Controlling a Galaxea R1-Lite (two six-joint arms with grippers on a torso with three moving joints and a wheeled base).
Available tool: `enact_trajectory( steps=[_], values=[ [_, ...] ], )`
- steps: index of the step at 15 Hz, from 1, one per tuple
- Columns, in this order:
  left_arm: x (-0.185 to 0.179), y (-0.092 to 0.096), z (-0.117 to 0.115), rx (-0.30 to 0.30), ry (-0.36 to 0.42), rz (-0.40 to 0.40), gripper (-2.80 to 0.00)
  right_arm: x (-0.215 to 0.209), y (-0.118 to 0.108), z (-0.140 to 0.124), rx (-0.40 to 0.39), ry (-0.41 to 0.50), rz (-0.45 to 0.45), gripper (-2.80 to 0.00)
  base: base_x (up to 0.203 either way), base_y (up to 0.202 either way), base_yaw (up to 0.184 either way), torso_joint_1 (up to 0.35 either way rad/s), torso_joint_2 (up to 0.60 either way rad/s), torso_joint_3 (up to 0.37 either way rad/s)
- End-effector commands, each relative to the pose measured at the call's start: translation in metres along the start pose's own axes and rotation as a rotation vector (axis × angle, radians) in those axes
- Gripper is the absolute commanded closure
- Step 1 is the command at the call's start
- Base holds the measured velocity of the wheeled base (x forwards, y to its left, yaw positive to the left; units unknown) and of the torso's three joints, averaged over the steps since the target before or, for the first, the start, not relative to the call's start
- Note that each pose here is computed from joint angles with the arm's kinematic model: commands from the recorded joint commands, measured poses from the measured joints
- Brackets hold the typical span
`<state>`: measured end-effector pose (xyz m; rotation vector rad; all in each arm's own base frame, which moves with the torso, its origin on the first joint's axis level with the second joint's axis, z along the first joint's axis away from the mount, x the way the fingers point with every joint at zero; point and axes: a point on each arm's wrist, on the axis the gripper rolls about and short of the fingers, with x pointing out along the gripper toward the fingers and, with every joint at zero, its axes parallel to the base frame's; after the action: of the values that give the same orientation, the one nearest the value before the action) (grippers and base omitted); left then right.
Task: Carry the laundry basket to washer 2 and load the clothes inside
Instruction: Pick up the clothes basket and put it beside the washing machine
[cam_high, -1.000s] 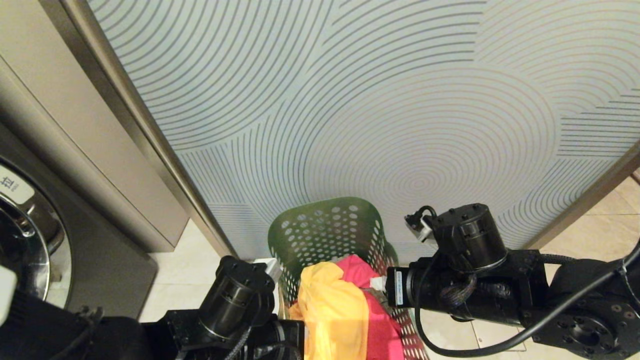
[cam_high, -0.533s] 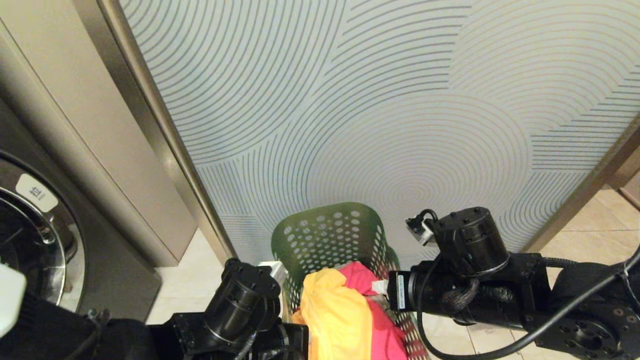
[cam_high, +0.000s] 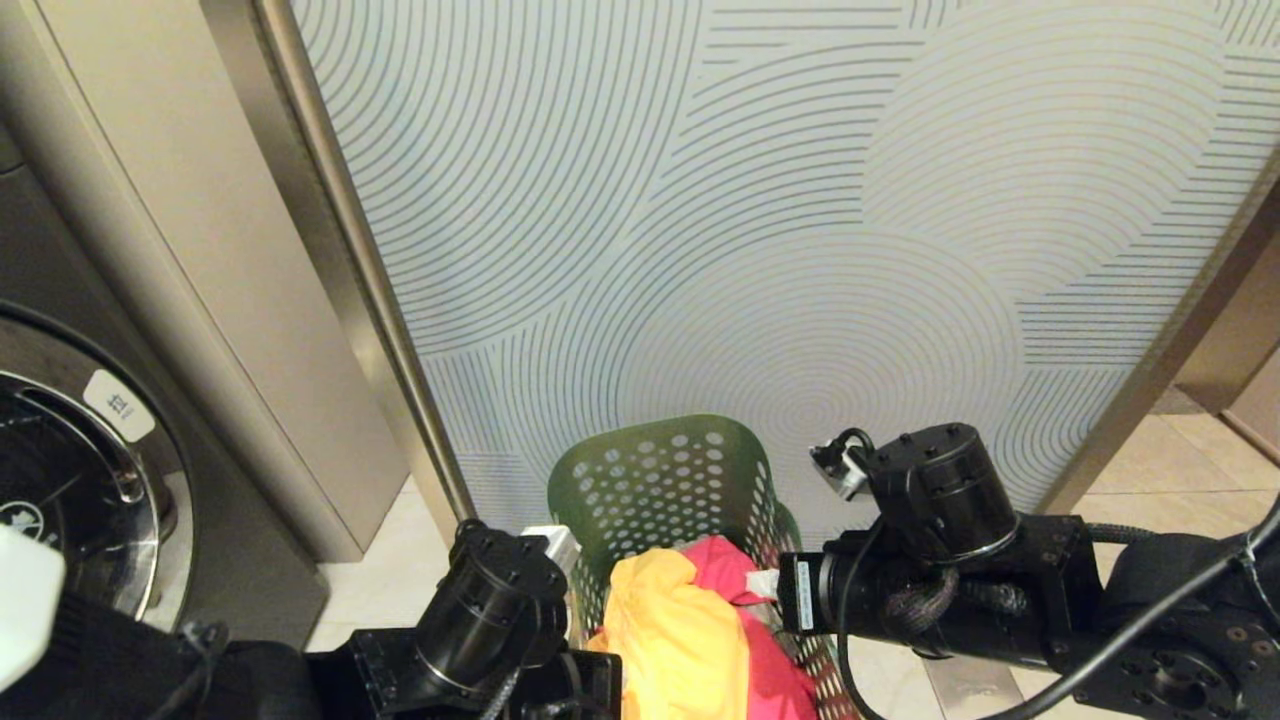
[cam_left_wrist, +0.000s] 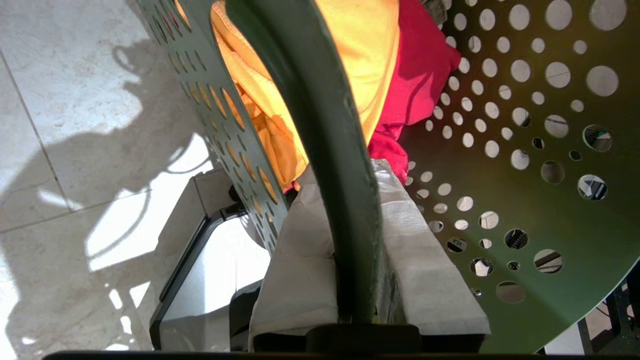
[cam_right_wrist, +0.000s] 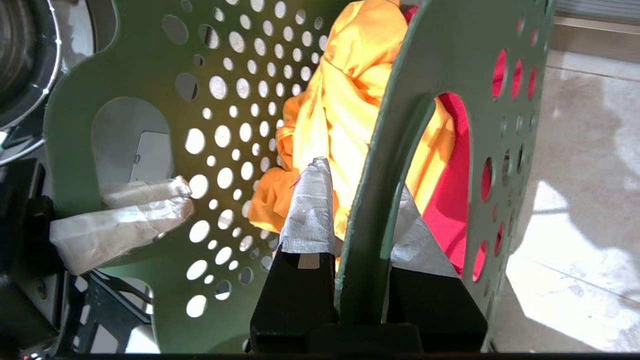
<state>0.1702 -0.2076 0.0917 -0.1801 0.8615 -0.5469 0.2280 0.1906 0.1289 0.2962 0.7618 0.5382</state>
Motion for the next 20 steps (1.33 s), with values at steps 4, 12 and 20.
enact_trajectory(
  steps=[4,12,20],
  values=[
    [0.0007,-0.0026,-0.0018,0.004,0.004,-0.006,0.00,0.0012,-0.0023,-0.0037,-0.004,0.014,-0.007,0.00,0.000,0.000,0.000,-0.001,0.00,0.021],
    [0.0053,-0.0035,-0.0050,0.011,0.020,-0.002,0.00,0.0035,-0.0053,-0.0082,-0.004,0.031,-0.019,0.00,0.000,0.000,0.000,0.000,0.00,0.000],
    [0.0085,-0.0027,-0.0066,0.010,0.030,0.004,0.00,0.0052,-0.0055,-0.0083,-0.006,0.032,-0.018,0.00,0.000,-0.006,0.098,0.001,0.00,0.002]
  ],
)
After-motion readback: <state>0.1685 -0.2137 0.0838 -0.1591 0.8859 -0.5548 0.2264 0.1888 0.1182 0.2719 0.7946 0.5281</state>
